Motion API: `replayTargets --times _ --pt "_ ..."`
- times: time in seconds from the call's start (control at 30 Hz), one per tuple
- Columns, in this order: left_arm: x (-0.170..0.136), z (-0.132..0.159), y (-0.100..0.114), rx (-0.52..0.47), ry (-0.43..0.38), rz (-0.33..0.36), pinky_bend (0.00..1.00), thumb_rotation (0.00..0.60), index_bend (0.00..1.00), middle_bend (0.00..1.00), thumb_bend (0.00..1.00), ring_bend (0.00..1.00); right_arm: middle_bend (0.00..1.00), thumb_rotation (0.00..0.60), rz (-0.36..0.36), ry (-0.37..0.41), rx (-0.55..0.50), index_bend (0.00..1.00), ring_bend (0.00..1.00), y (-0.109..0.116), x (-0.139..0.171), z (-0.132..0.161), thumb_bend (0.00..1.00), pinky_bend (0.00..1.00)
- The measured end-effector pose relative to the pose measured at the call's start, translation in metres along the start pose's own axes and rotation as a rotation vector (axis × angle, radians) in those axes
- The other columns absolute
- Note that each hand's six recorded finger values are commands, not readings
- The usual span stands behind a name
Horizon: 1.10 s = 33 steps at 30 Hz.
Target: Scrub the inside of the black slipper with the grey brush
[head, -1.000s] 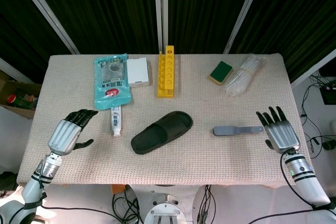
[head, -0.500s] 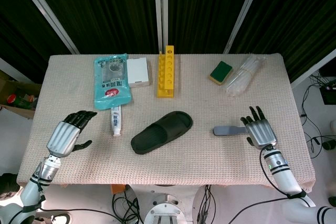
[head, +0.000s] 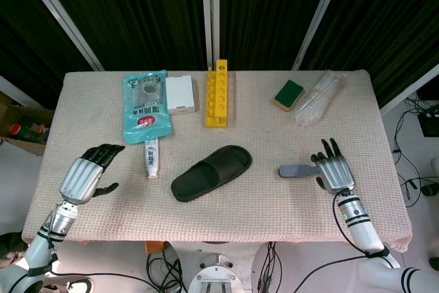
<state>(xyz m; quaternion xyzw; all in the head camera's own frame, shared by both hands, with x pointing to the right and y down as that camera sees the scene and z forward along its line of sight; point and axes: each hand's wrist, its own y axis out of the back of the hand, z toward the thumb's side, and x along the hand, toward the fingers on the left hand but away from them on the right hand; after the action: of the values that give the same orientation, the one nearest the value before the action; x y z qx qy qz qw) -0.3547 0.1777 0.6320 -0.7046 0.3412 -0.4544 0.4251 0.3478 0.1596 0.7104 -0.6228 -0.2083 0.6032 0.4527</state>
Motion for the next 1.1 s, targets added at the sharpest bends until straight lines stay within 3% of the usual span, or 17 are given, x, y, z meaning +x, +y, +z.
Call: replayTargets --times 0.23,0.4,1.1 --pt "0.000 -0.001 0.002 0.000 -0.003 0.007 0.31 0.600 0.16 0.21 0.04 0.19 0.43 0.600 -0.001 0.014 0.005 0.42 0.04 0.000 -0.005 0.011 0.21 0.00" --pt "-0.001 -0.003 0.002 0.006 0.002 0.004 0.31 0.600 0.16 0.21 0.05 0.19 0.44 0.600 0.017 0.023 0.008 0.41 0.04 -0.003 -0.005 0.014 0.28 0.00" --pt "-0.002 -0.005 0.000 0.007 0.007 -0.005 0.31 0.600 0.16 0.21 0.05 0.19 0.47 0.600 0.023 0.041 -0.004 0.41 0.05 -0.005 -0.008 0.024 0.28 0.00"
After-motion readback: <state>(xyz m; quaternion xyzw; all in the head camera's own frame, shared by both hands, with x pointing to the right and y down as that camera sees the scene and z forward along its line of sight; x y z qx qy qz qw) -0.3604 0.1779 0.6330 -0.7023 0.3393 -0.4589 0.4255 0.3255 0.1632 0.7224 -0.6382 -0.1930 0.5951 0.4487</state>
